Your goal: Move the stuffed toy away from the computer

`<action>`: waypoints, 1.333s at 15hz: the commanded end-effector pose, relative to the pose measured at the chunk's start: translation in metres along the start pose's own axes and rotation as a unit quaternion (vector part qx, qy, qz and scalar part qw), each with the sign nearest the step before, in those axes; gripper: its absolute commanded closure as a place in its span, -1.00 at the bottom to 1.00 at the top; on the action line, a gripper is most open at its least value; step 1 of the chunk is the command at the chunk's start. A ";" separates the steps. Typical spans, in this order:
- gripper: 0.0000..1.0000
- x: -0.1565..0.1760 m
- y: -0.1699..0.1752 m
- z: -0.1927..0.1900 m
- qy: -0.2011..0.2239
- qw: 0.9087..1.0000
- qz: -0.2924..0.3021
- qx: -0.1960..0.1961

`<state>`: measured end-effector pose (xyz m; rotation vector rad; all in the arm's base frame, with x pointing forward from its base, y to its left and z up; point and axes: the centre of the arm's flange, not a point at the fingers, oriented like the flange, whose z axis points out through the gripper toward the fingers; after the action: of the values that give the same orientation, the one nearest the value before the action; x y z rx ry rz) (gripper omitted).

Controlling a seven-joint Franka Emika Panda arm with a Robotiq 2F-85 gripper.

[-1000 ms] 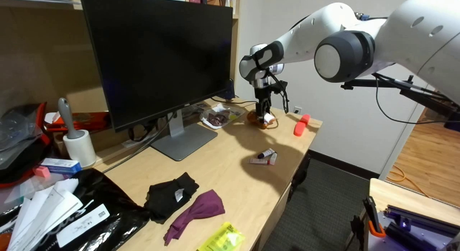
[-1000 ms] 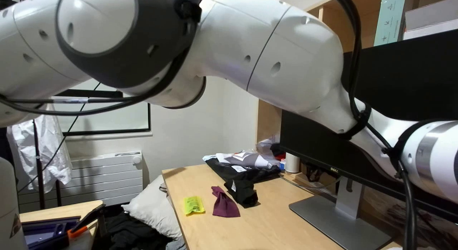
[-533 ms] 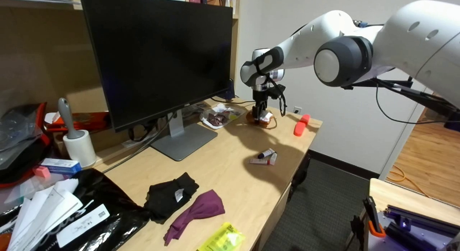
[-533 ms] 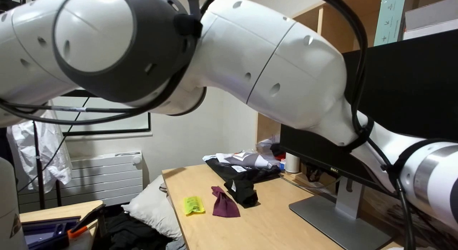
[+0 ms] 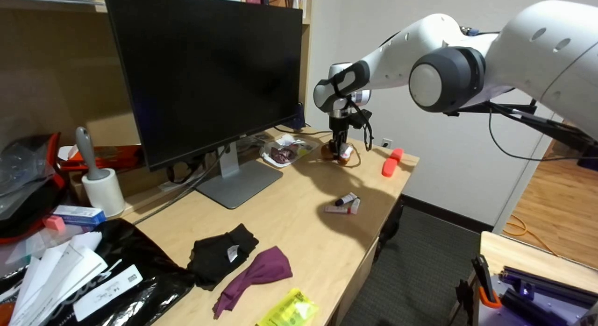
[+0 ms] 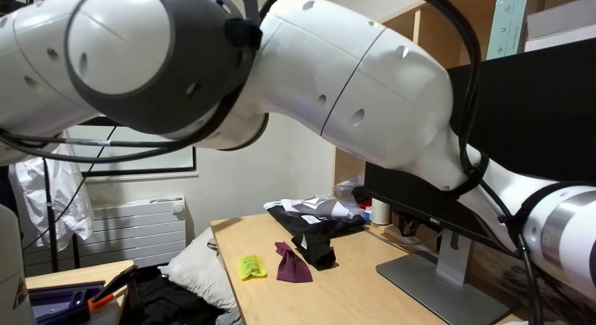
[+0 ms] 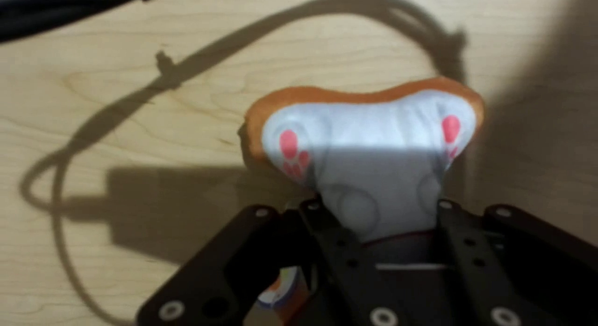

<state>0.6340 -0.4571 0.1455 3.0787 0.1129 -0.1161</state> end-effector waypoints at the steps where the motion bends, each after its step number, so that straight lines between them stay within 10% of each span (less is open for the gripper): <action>1: 0.81 -0.020 -0.012 -0.017 -0.016 1.000 0.005 0.017; 15: 0.79 -0.116 -0.101 -0.069 -0.130 0.983 -0.125 0.014; 20: 0.70 -0.092 -0.087 -0.063 -0.142 0.982 -0.120 0.019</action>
<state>0.5400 -0.3731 0.2102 3.0324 0.4716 -0.5703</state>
